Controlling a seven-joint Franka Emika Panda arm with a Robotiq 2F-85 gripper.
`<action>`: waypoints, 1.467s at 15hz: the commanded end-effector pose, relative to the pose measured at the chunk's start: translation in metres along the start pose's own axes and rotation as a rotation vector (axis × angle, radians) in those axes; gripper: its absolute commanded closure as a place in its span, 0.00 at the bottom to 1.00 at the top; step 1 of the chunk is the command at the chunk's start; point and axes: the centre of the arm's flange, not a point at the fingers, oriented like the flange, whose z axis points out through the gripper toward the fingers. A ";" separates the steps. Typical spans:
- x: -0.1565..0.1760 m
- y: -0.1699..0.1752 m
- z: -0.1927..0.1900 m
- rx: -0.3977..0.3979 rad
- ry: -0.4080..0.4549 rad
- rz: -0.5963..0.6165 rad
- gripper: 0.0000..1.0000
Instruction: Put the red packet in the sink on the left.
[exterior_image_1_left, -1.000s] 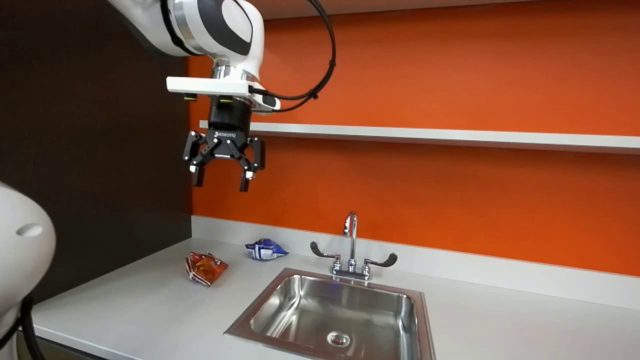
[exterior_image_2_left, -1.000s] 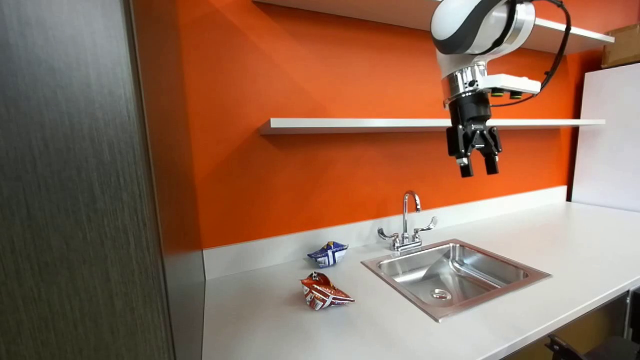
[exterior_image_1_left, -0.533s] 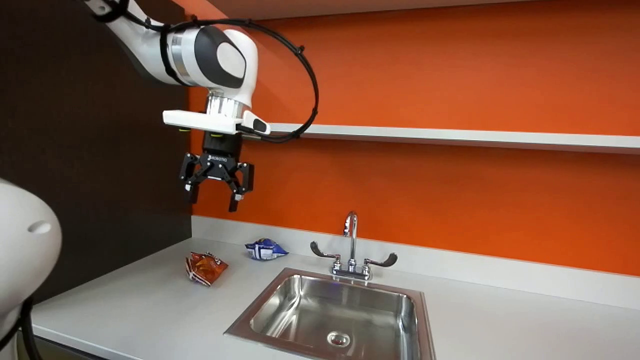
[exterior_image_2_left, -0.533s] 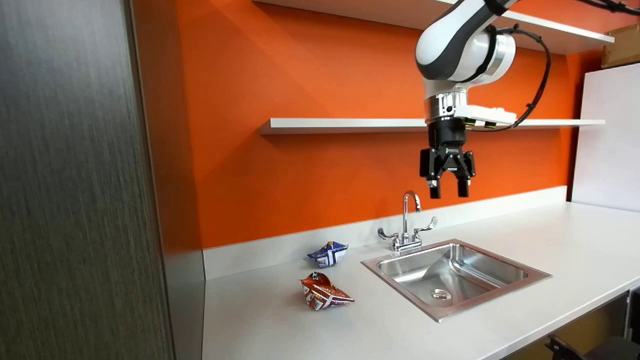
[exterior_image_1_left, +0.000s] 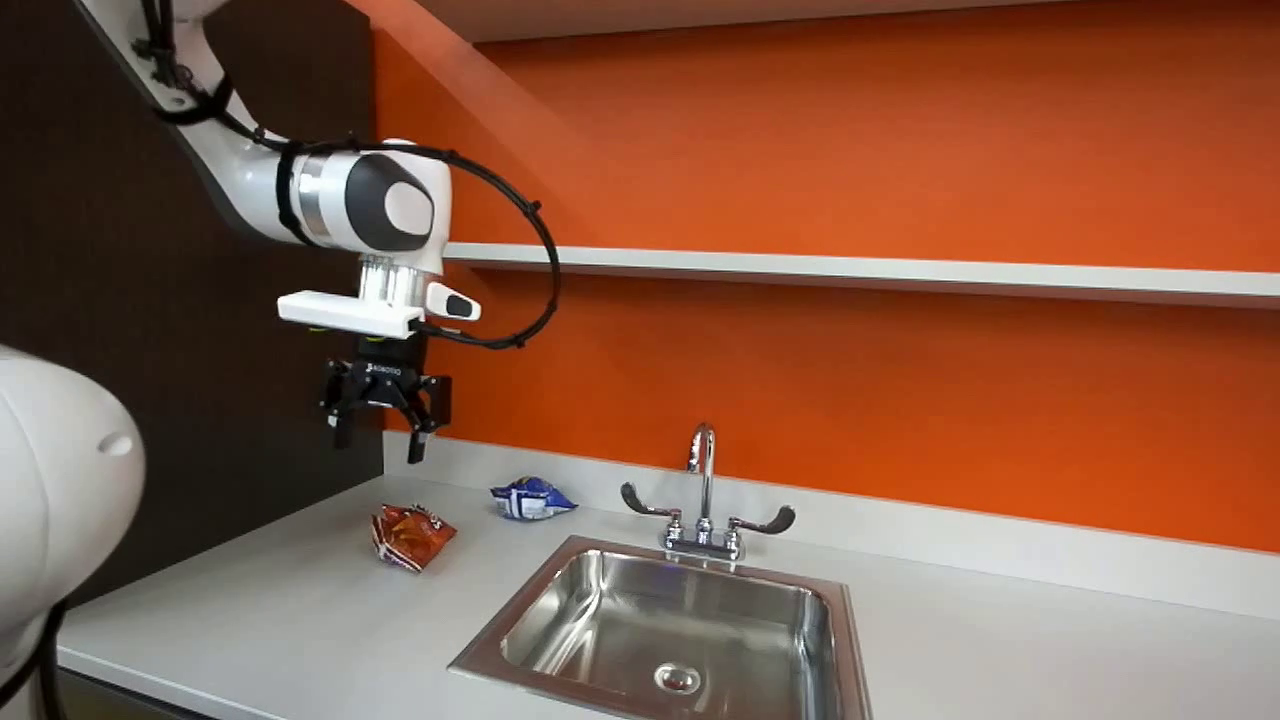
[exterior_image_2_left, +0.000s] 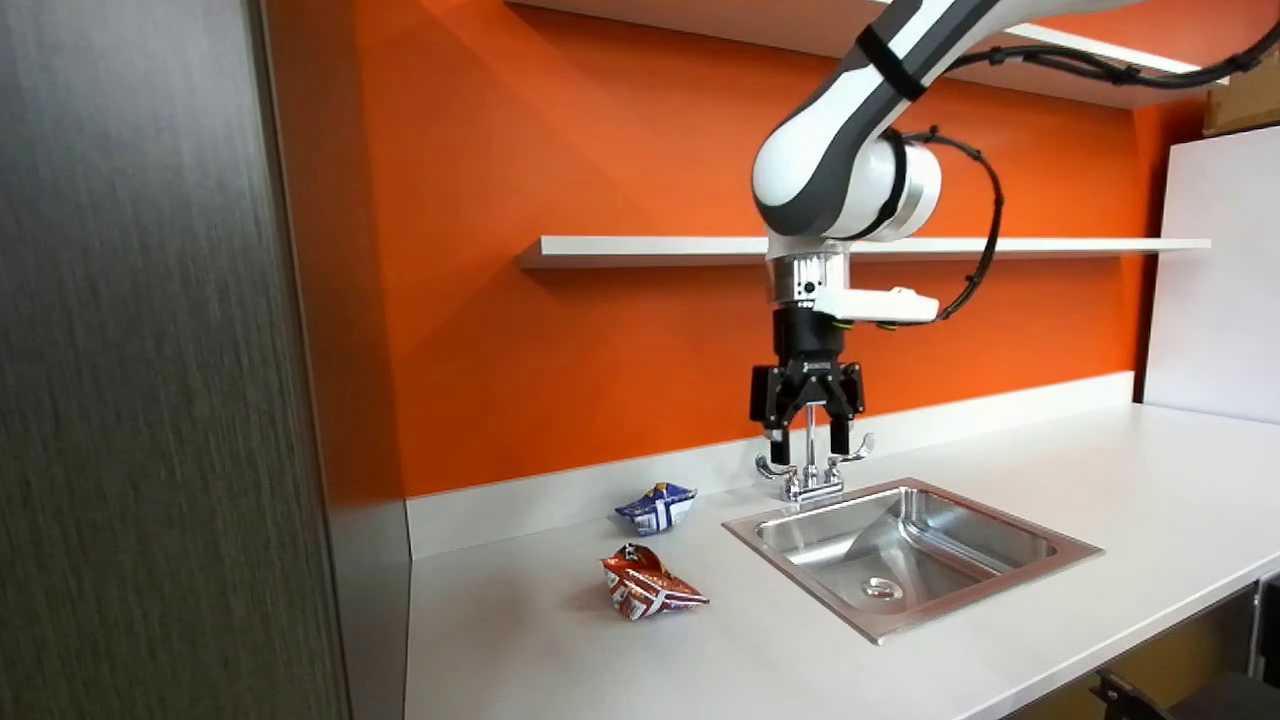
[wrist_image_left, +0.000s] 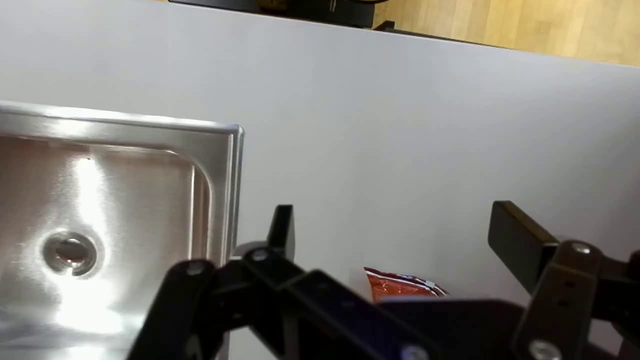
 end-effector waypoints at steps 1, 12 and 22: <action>0.034 -0.031 0.030 -0.017 0.018 -0.013 0.00; 0.118 -0.047 0.094 -0.016 0.057 -0.026 0.00; 0.183 -0.055 0.129 -0.006 0.066 -0.029 0.00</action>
